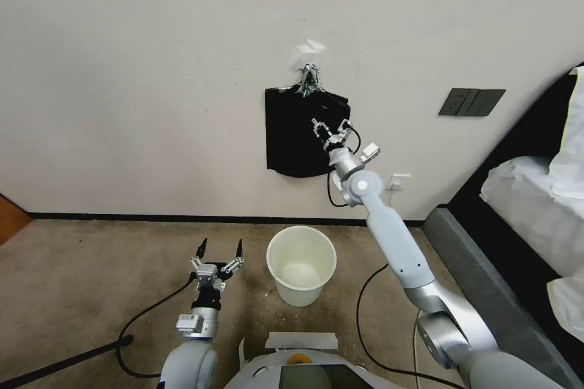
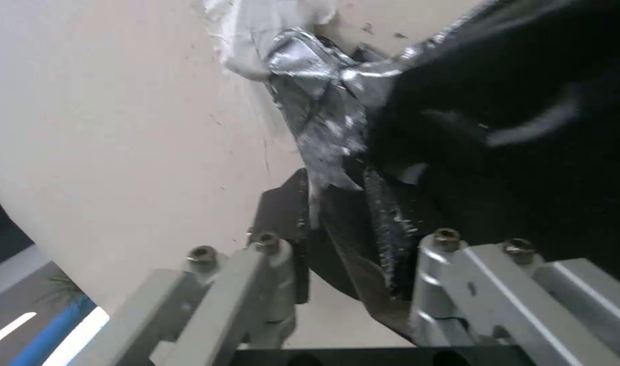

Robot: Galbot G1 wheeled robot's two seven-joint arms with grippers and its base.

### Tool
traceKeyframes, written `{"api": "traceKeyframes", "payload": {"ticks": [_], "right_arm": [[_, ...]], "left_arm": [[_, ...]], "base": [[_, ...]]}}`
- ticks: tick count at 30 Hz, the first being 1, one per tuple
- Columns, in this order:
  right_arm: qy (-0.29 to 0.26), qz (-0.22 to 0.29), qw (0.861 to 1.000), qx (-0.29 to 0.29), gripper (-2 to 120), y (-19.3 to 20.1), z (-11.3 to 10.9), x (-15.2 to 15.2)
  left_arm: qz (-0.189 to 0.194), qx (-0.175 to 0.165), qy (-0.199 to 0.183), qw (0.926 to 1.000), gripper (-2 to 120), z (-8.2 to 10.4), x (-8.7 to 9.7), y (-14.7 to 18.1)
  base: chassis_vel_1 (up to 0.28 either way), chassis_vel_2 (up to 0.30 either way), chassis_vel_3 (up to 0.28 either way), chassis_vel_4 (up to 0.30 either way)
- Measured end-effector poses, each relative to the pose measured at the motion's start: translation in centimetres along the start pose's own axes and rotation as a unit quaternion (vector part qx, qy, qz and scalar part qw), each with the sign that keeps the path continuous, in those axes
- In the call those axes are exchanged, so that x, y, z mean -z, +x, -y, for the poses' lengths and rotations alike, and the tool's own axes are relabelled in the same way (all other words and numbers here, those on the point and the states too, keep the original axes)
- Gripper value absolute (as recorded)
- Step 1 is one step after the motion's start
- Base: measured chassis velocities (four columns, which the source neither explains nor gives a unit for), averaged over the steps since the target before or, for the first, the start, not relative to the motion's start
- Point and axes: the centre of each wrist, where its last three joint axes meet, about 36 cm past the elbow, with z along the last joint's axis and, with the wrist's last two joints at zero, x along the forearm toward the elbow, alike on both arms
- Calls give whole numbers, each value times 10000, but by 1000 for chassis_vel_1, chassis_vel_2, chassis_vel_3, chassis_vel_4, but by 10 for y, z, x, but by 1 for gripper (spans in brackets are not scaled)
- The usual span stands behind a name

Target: Place a trash bag onto the trash bin.

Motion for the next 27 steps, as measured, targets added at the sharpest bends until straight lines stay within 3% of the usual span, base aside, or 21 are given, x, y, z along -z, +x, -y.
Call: {"api": "traceKeyframes", "payload": {"ticks": [18, 23, 27], "right_arm": [[-282, 35, 9996, 62, 96, -27, -5, -2], [-297, 39, 9995, 92, 88, -30, -6, -3], [-290, 44, 9995, 95, 71, -34, -5, -4]], "left_arm": [[25, 102, -1, 9999, 100, -2, 1, 0], [62, 121, 34, 9999, 100, -1, 1, 0], [99, 122, 62, 9999, 100, 0, 3, 0]], "base": [[0, 0, 0, 0], [0, 0, 0, 0], [0, 0, 0, 0]]}}
